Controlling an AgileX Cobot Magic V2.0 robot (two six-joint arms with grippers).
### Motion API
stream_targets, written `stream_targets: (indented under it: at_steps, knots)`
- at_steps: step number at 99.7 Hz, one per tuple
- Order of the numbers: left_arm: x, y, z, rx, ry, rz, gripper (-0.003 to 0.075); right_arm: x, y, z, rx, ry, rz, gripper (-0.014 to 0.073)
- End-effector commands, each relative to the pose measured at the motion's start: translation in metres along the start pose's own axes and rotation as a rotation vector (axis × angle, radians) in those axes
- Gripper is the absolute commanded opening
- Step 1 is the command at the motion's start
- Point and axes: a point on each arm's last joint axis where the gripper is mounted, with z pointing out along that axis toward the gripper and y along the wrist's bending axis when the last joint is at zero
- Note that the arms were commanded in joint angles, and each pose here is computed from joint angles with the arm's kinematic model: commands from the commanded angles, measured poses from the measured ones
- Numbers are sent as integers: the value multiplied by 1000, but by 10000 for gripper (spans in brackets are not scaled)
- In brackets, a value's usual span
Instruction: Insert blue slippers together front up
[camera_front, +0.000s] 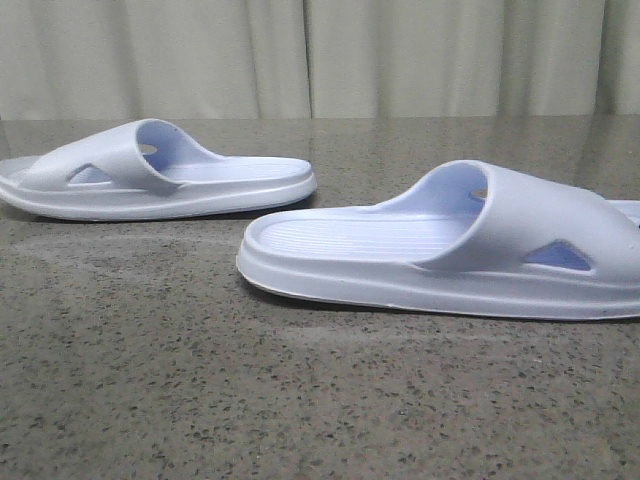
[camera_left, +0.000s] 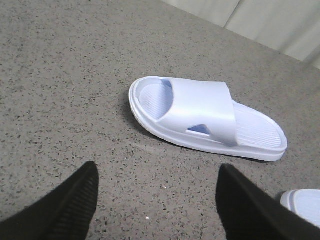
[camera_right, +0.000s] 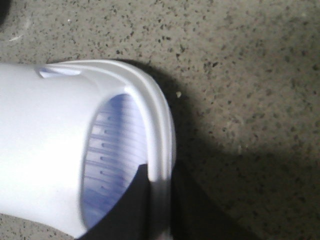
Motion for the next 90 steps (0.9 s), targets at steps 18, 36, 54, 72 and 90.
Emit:
stream_targets:
  at_steps: [18, 36, 54, 72, 90]
  knots:
    - [-25, -5, 21, 31, -8, -98, 445, -10, 3, -7, 11, -71, -28, -99]
    - [-46, -9, 56, 87, 67, -141, 445, -11, 2, -7, 23, -83, -29, -99]
    - [-63, -7, 98, 147, 118, -229, 445, -10, 2, -7, 18, -77, -29, -99]
    - [-69, 15, 133, 176, 169, -332, 445, -10, 2, -7, 15, -73, -29, -99]
    - [-60, 35, 159, 207, 246, -381, 445, -11, 2, -7, 20, -79, -29, -99]
